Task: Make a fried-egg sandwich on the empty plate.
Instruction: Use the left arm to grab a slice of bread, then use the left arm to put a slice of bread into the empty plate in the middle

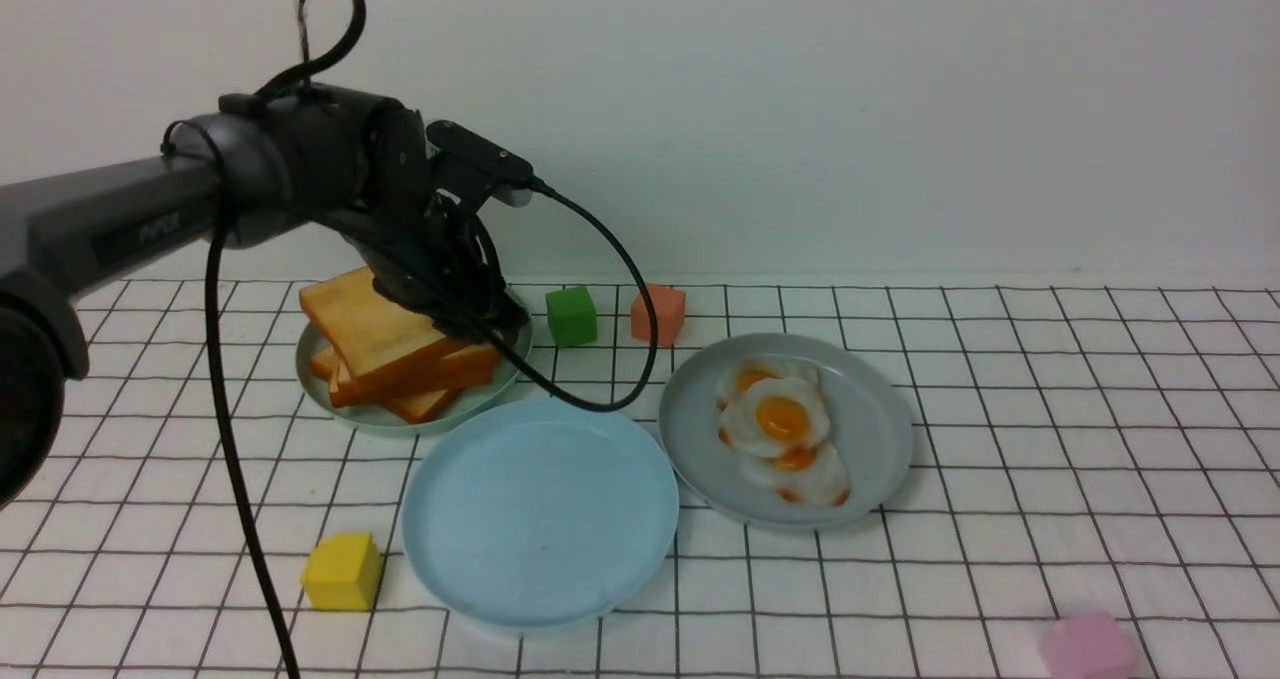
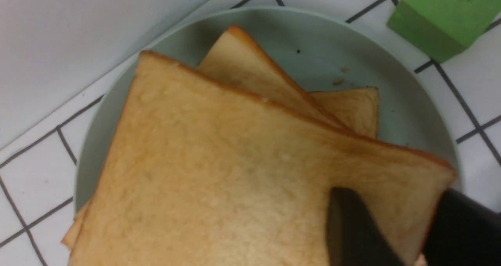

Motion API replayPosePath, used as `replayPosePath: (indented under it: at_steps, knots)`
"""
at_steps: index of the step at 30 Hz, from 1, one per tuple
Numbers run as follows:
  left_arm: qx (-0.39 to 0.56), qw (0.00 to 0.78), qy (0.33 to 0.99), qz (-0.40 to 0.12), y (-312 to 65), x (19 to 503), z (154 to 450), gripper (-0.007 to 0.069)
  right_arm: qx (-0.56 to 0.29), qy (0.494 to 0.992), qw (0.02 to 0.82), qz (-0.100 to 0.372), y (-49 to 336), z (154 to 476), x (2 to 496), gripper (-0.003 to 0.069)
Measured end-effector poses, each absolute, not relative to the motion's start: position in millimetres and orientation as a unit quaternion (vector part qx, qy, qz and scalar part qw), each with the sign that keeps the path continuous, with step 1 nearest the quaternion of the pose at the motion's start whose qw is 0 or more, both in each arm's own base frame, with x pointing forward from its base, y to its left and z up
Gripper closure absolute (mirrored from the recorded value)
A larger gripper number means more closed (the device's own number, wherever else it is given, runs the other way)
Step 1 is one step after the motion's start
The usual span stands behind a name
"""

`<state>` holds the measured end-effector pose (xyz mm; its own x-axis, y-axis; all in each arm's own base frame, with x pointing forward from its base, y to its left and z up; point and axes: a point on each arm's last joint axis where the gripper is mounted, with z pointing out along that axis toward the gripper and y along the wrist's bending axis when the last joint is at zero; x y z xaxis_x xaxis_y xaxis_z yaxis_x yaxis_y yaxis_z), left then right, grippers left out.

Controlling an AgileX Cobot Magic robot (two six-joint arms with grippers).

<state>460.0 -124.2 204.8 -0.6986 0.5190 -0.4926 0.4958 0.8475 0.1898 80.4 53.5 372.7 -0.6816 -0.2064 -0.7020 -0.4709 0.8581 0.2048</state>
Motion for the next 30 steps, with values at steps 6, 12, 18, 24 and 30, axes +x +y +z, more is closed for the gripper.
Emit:
replayPosePath:
  at_steps: [6,12,18,24,30]
  knots:
    - [0.281,0.268,0.921,0.028,-122.5,456.2,215.8,0.0585,-0.189,0.897,0.348,0.196,54.6,372.8,79.4,0.0651]
    - [0.262,0.27,0.926,0.021,-127.3,425.3,271.7,0.0583,-0.189,0.897,0.348,0.196,54.6,372.8,79.4,0.0649]
    - [0.311,0.273,0.91,-0.007,-181.6,346.2,310.8,0.0583,-0.189,0.897,0.349,0.196,54.3,373.1,78.4,0.0643]
    - [0.347,0.211,0.914,-0.004,-209.8,316.8,260.1,0.0583,-0.19,0.892,0.359,0.198,52.1,375.1,72.5,0.0641]
    - [0.353,0.226,0.908,-0.013,-220.8,322.6,237.7,0.0583,-0.192,0.893,0.357,0.197,51.1,375.1,69.0,0.0637]
